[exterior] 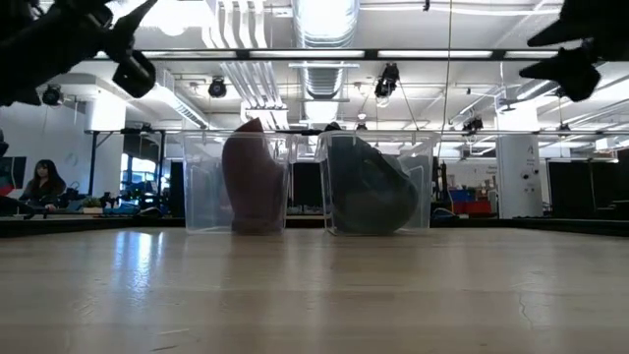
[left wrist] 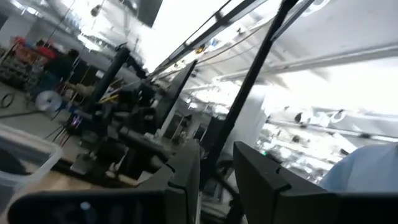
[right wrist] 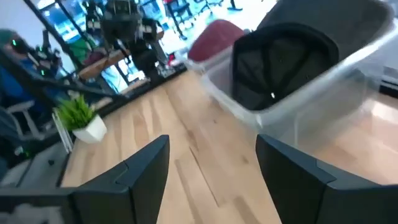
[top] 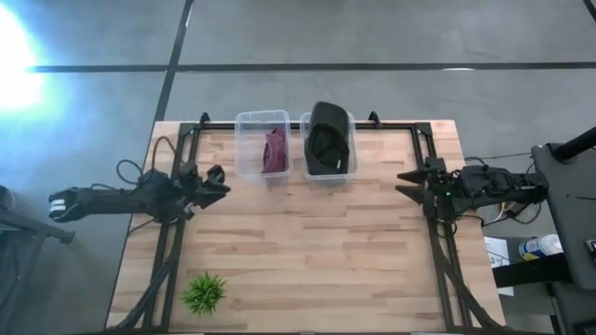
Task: Pick & Place hat
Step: Return to Home Position
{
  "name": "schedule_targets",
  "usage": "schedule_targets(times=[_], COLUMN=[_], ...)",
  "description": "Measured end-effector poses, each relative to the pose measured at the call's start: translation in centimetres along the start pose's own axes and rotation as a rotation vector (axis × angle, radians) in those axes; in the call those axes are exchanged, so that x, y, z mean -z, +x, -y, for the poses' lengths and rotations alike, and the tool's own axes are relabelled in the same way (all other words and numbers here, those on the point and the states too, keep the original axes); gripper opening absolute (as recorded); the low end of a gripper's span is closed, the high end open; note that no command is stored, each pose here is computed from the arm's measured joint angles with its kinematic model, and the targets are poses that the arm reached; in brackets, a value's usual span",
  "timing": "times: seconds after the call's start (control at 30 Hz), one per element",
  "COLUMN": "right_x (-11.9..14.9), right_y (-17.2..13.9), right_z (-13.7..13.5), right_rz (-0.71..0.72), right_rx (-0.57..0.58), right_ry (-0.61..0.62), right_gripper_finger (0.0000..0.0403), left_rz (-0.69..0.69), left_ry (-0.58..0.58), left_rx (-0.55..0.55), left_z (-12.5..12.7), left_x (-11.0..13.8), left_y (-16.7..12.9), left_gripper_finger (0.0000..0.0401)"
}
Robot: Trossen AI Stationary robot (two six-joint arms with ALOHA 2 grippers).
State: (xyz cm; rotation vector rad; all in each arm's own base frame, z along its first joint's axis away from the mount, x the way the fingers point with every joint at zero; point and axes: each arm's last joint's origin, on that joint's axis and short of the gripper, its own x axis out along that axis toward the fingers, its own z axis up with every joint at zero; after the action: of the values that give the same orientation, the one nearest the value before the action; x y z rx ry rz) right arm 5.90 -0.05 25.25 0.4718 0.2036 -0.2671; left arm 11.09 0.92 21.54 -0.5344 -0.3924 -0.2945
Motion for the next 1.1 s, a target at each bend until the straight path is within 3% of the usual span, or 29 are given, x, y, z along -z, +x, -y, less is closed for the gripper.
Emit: schedule_targets(times=[0.07, 0.23, 0.33, 0.7, 0.8, 0.93, 1.1], right_x=[0.5, 1.1, 1.2, 1.2, 1.2, 1.2, 1.2], right_y=[-0.6, -1.5, -1.7, -1.3, -1.3, -1.3, -1.3], right_z=[0.5, 1.3, 1.5, 1.3, 1.3, 1.3, 1.3], right_rz=[-0.026, -0.044, -0.036, -0.060, -0.063, -0.063, -0.063], right_rx=[0.009, 0.020, 0.016, 0.030, 0.033, 0.032, 0.032], right_ry=[-0.011, -0.019, -0.016, -0.027, -0.029, -0.028, -0.029], right_gripper_finger=[0.0238, 0.0239, 0.0236, 0.0242, 0.0241, 0.0237, 0.0241], left_rz=[0.004, -0.005, -0.010, -0.034, -0.079, -0.093, -0.179], left_ry=[-0.046, -0.392, -0.515, -0.565, -0.647, -0.502, 0.012], left_rx=[0.008, 0.017, 0.011, 0.019, 0.073, 0.191, 0.388], left_z=[0.0, 0.2, 0.1, 0.8, 1.2, 2.1, 2.7], left_x=[0.2, 0.1, 0.2, 0.3, 0.2, -0.2, 0.1], left_y=[-0.4, -0.5, -0.5, -1.2, -1.7, -2.4, -2.7], left_gripper_finger=[0.0092, 0.0092, 0.0092, 0.0092, 0.0092, 0.0092, 0.0092])
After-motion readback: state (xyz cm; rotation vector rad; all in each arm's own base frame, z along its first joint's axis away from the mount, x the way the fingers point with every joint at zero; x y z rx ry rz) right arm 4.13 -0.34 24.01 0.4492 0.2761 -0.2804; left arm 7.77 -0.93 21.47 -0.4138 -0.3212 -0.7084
